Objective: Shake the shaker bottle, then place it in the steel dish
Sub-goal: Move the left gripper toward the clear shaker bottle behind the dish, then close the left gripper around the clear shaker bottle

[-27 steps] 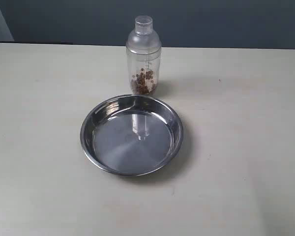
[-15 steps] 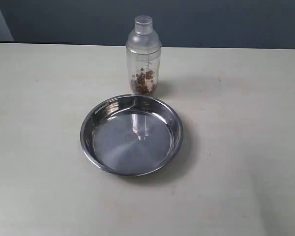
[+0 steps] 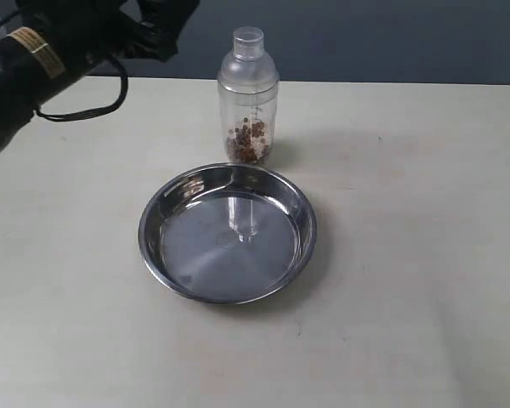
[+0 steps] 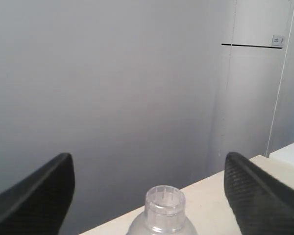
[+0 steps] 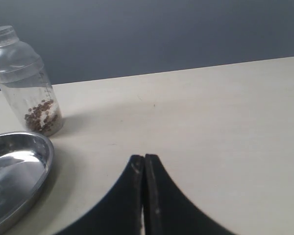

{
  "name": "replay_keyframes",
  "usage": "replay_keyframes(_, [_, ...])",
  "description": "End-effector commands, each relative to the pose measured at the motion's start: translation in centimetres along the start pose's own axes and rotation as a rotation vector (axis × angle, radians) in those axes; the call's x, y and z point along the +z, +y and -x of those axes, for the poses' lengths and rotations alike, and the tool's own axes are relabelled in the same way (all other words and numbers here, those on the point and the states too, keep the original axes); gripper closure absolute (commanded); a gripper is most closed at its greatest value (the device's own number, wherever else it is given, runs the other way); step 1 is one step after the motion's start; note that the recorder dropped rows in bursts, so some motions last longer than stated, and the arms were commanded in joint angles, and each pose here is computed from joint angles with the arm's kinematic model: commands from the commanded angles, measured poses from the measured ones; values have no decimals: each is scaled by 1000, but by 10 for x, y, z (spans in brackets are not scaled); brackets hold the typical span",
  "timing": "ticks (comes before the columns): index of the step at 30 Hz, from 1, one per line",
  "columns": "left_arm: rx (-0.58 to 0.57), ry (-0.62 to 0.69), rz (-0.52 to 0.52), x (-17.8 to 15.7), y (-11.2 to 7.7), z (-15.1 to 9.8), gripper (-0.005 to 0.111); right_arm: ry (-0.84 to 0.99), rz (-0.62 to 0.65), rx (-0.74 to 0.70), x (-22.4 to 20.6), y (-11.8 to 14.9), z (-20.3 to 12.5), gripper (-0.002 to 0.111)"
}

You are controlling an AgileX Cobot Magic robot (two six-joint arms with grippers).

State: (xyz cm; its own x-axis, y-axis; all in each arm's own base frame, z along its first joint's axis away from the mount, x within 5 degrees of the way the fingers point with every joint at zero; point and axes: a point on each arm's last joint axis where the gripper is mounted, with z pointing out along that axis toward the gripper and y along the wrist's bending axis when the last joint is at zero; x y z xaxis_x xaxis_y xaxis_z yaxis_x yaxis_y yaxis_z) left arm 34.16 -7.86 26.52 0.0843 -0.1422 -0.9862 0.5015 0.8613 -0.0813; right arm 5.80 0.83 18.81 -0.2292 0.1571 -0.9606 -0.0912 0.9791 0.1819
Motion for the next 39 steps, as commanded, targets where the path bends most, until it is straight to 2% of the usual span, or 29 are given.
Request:
replay_keyframes(1, [-33, 20, -40, 25, -5, -17, 27, -10, 3, -7, 0, 0, 1, 109])
replay_keyframes(6, [-38, 33, -55, 49, -9, -35, 27, -9, 3, -7, 0, 0, 1, 109])
replay_keyframes(10, [-65, 49, -21, 63, -2, -51, 27, -9, 3, -7, 0, 0, 1, 109])
replay_keyframes(18, [-66, 84, -37, 90, 6, -87, 27, -9, 3, -7, 0, 0, 1, 109])
replay_keyframes(24, [-65, 103, -62, 98, 0, -100, 27, -9, 3, -7, 0, 0, 1, 109])
replay_keyframes(30, [-72, 187, -44, 100, -2, -121, 27, -9, 3, -7, 0, 0, 1, 109])
replay_keyframes(34, [-70, 194, -44, 99, -1, -122, 27, -9, 3, -7, 0, 0, 1, 109])
replay_keyframes(39, [-81, 242, -51, 97, -1, -148, 27, -9, 3, -7, 0, 0, 1, 109])
